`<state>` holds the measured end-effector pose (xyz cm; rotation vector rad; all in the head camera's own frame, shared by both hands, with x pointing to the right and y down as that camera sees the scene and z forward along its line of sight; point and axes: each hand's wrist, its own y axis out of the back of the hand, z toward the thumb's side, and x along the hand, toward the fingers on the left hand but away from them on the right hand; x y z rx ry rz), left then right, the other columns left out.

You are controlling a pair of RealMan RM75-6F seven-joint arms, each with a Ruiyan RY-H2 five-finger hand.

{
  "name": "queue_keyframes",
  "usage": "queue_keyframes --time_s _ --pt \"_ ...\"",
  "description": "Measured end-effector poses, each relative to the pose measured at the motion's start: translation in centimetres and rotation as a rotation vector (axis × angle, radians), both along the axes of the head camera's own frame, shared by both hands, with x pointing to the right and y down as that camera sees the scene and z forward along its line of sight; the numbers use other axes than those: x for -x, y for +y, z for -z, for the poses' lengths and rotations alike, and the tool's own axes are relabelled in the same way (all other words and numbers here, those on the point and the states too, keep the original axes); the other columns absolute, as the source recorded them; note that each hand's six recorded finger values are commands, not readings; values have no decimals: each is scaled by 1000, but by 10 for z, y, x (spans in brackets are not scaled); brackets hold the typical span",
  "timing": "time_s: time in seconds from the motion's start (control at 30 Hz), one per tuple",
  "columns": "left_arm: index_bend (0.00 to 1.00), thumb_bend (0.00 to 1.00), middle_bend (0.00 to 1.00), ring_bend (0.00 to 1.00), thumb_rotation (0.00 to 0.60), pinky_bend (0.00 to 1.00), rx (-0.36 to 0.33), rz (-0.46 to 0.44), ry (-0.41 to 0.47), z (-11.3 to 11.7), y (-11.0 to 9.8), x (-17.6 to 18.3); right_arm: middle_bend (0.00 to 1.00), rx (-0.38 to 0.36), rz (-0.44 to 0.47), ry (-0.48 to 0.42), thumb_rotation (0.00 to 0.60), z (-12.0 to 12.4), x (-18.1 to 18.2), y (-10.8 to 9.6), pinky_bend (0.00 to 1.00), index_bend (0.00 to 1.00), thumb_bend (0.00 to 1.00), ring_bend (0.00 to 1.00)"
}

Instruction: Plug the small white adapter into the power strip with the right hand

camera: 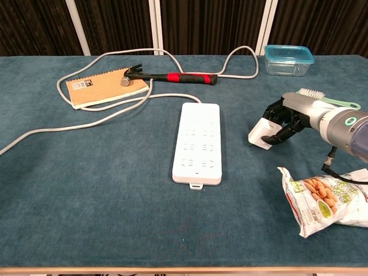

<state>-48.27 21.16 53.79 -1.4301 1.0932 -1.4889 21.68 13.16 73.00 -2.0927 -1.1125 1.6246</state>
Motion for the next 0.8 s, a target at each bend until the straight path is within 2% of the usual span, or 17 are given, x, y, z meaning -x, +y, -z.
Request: queue_keyframes --time_s 0.3,0.4,0.67,0.8 --pt "93 71 0 0 600 0 4 4 7 1 0 1 520 -33 36 -19 600 13 7 -9 169 593 548 329" --pt "93 70 0 0 600 0 -1 7 7 2 0 2 521 -46 83 -19 600 22 11 -15 169 597 560 329" --pt "93 71 0 0 600 0 -22 13 -11 5 -2 4 523 -48 286 22 600 45 39 -31 169 601 562 334" --pt "92 71 0 0 600 0 -30 15 -16 6 -2 5 531 -42 317 35 600 50 53 -37 169 613 562 345"
